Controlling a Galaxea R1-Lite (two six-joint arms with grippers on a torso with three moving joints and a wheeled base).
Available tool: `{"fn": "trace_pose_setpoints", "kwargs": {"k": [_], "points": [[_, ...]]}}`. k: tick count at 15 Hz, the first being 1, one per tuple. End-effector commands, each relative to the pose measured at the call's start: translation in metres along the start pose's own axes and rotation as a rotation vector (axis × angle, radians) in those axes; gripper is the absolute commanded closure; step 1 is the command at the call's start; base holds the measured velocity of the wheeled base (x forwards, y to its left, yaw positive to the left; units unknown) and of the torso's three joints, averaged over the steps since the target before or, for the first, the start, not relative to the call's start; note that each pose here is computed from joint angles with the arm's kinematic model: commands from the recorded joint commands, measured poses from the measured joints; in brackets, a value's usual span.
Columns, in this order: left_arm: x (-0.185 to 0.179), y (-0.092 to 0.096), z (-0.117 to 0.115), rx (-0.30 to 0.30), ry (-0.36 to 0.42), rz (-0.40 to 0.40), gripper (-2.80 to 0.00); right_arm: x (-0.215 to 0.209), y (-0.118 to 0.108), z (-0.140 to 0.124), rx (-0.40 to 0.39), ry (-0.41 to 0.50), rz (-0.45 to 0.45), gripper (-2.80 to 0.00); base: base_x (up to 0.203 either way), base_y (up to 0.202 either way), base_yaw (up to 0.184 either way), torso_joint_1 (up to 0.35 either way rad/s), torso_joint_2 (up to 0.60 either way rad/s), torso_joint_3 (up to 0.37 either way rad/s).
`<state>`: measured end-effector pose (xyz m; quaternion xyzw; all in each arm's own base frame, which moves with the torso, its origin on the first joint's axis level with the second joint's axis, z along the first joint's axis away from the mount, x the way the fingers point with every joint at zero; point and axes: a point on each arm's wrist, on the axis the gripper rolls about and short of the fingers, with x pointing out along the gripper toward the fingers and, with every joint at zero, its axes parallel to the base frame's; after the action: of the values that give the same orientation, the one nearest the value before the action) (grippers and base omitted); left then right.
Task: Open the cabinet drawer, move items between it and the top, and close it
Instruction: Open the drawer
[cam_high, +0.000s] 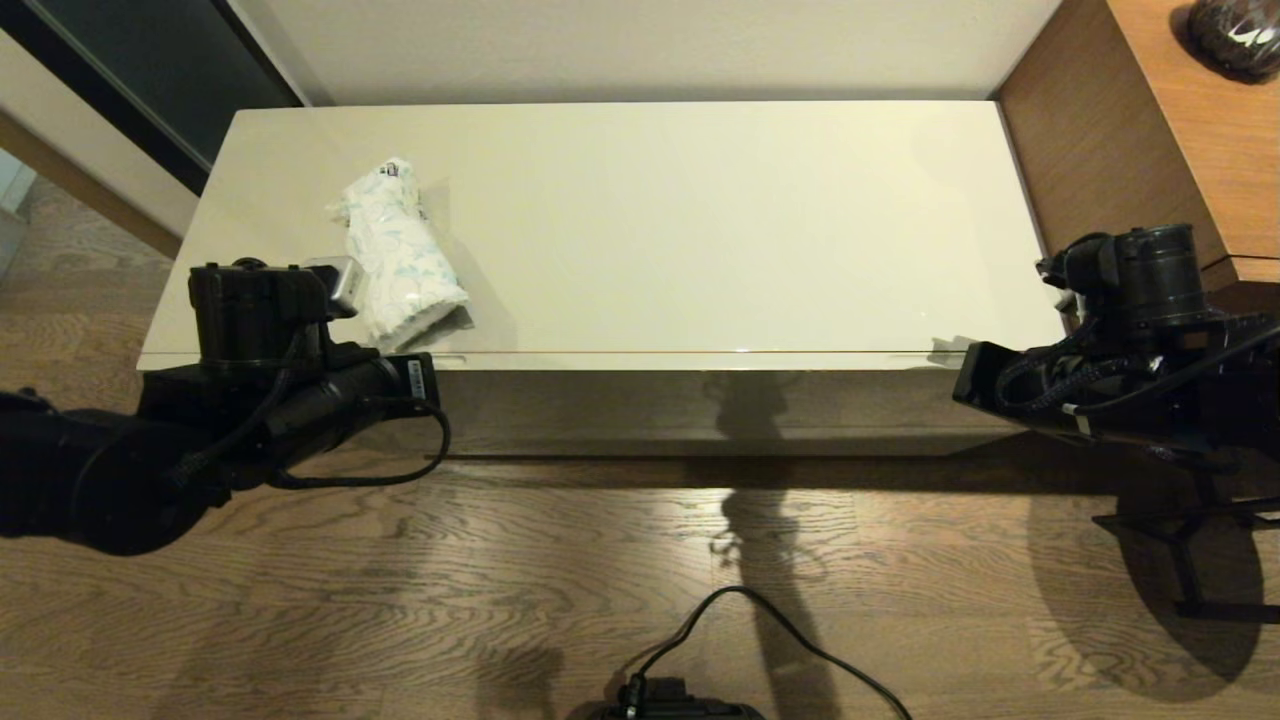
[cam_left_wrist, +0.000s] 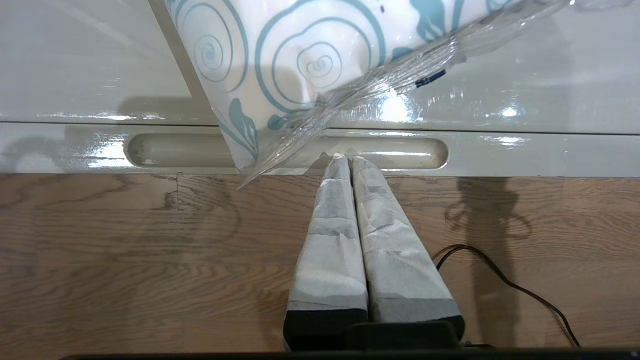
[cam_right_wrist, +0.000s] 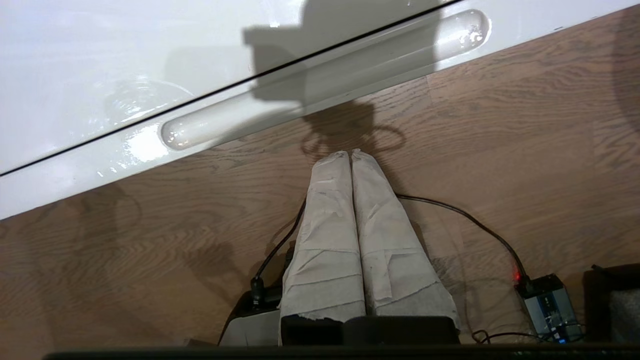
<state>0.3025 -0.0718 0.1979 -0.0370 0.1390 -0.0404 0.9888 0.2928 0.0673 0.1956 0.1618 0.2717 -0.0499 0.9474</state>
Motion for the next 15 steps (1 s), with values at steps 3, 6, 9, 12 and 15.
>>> {"fn": "trace_pose_setpoints", "kwargs": {"k": [3, 6, 9, 12, 15], "points": [[0.004, 0.001, -0.003, -0.004, 0.010, 0.007, 0.00, 0.000, 0.000, 0.001, 0.004, -0.006, 0.000, 0.00, 0.000, 0.000, 0.000, 0.000, 0.00, 0.000], [0.007, 0.002, -0.002, -0.002, -0.011, 0.007, 0.00, 0.000, 0.003, 0.005, 0.005, -0.026, 0.010, 0.00, 0.000, 0.000, 0.000, 0.000, 0.00, 0.000], [0.008, 0.002, -0.003, -0.002, -0.009, 0.008, 0.00, 0.001, 0.006, 0.011, 0.010, -0.064, 0.024, 0.00, 0.000, 0.000, 0.000, 0.000, 0.00, 0.000], [0.008, 0.002, -0.004, -0.002, -0.007, 0.008, 0.00, 0.002, 0.006, 0.011, 0.010, -0.065, 0.024, 0.00, 0.000, 0.000, 0.000, 0.000, 0.00, 0.000], [0.007, 0.003, -0.007, -0.004, 0.003, 0.008, 0.00, 0.009, 0.006, 0.010, 0.012, -0.059, 0.016, 0.00, 0.000, 0.000, 0.000, 0.000, 0.00, 0.000]]}}
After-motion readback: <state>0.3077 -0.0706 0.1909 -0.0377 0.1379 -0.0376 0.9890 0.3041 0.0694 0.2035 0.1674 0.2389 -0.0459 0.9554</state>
